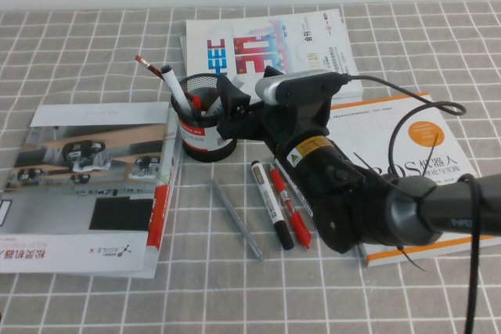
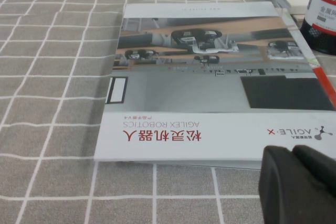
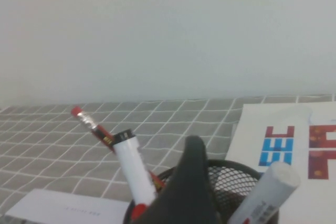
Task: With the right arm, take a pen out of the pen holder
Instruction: 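Take a marker out of the pen holder and lay it on the table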
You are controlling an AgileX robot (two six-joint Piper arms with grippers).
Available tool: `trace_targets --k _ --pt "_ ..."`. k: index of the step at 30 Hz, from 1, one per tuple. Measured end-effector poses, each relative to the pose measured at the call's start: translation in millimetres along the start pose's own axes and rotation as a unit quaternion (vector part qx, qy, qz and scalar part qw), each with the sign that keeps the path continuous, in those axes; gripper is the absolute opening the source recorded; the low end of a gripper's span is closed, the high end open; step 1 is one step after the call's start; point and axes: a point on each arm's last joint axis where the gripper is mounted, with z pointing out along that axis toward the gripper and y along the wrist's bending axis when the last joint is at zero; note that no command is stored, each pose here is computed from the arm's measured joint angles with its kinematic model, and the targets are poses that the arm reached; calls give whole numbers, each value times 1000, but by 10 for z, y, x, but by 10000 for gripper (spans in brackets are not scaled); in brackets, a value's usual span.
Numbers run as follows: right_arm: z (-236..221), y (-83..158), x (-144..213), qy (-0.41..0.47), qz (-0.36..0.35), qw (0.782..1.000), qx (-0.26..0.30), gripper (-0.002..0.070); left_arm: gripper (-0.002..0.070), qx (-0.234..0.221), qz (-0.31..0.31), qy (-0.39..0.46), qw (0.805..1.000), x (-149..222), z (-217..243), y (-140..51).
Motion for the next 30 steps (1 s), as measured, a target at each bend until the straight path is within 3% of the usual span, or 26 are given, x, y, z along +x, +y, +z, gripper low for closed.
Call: trace_targets --k 30 --pt "321 -60 186 -2 41 998 43 523 -3 0 0 0 1000 0 0 0"
